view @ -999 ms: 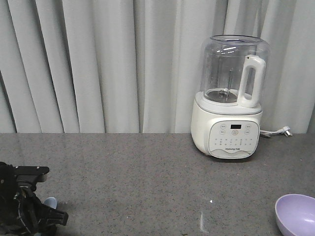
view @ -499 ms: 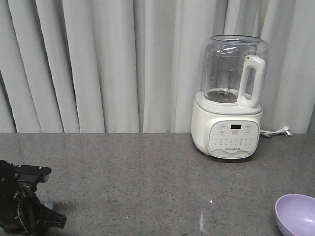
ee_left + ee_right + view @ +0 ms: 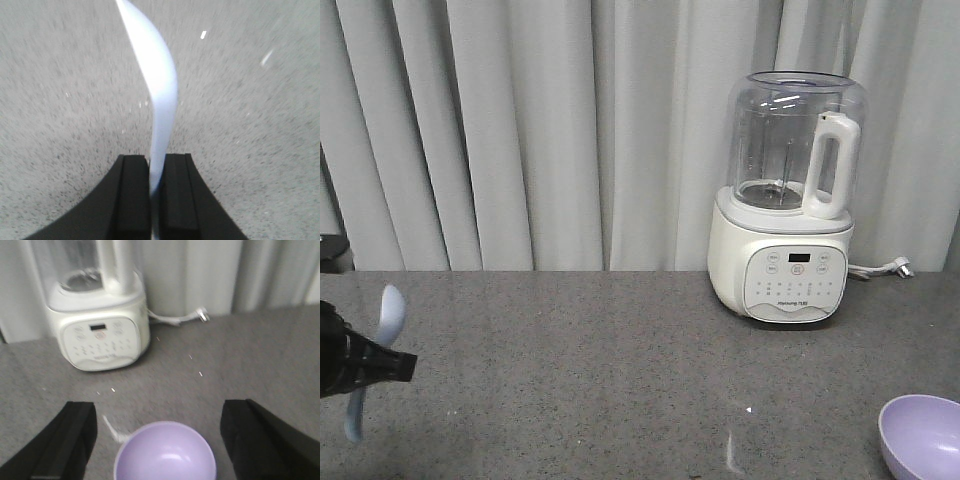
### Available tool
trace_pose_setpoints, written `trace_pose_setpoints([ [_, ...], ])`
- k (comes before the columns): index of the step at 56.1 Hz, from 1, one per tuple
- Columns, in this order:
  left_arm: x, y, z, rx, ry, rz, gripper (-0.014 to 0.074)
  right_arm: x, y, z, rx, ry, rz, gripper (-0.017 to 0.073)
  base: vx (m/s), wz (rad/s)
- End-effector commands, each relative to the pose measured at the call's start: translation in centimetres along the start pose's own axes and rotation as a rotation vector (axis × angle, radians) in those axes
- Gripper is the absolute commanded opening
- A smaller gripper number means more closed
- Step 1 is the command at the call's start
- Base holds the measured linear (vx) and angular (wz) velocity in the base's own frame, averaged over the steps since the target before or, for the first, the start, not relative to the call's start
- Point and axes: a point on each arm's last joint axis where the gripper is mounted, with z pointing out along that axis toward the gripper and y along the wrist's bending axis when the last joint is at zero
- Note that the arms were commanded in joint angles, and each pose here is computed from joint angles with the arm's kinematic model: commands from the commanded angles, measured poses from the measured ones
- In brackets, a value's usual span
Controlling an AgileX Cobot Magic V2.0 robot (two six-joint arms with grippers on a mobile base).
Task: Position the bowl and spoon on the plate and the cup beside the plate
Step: 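Close the left gripper on the white spoon handle and lift it, then grip the lavender bowl rim with the right gripper and lift it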
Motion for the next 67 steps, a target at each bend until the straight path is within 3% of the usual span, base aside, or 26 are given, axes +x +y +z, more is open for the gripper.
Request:
trace_pose_setpoints([
  [1, -1.4, -0.6, -4.0, 0.020, -0.186, 0.019, -0.0006, -1.4, -1.2, 0.7, 0.089, 0.059, 0.051, 0.0540, 0.00, 0.00],
  [6, -1.3, -0.8, -5.5, 0.031, -0.229, 0.012, -0.0006, -1.0, -2.5, 3.4, 0.143, 0.170, 0.082, 0.0522, 0.00, 0.00],
  [12, -1.3, -1.0, -6.3, 0.053, -0.251, -0.005, -0.0006, 0.0, -3.5, 6.8, 0.155, 0.288, 0.106, 0.0512, 0.00, 0.00],
  [23, -1.2, -1.2, -6.5, 0.071, -0.249, 0.000, -0.0006, 2.6, -4.0, 12.2, 0.114, 0.488, 0.077, 0.0511, 0.00, 0.00],
  [43, -1.2, -1.2, -6.4, 0.076, -0.245, -0.004, -0.0006, 5.2, -4.6, 17.4, 0.109, 0.587, 0.060, 0.0511, 0.00, 0.00],
  [57, -1.2, -1.2, -6.4, 0.077, -0.243, -0.004, -0.0006, 7.0, -4.7, 20.1, 0.089, 0.637, 0.077, 0.0505, 0.00, 0.00],
  [63, -1.1, -1.2, -6.4, 0.077, -0.240, -0.005, -0.0006, 7.4, -4.6, 20.9, 0.068, 0.633, 0.083, 0.0417, 0.00, 0.00],
  [67, -1.1, -1.2, -6.4, 0.077, -0.238, -0.005, -0.0006, 7.4, -4.7, 21.0, 0.070, 0.624, 0.079, 0.0265, 0.00, 0.00],
])
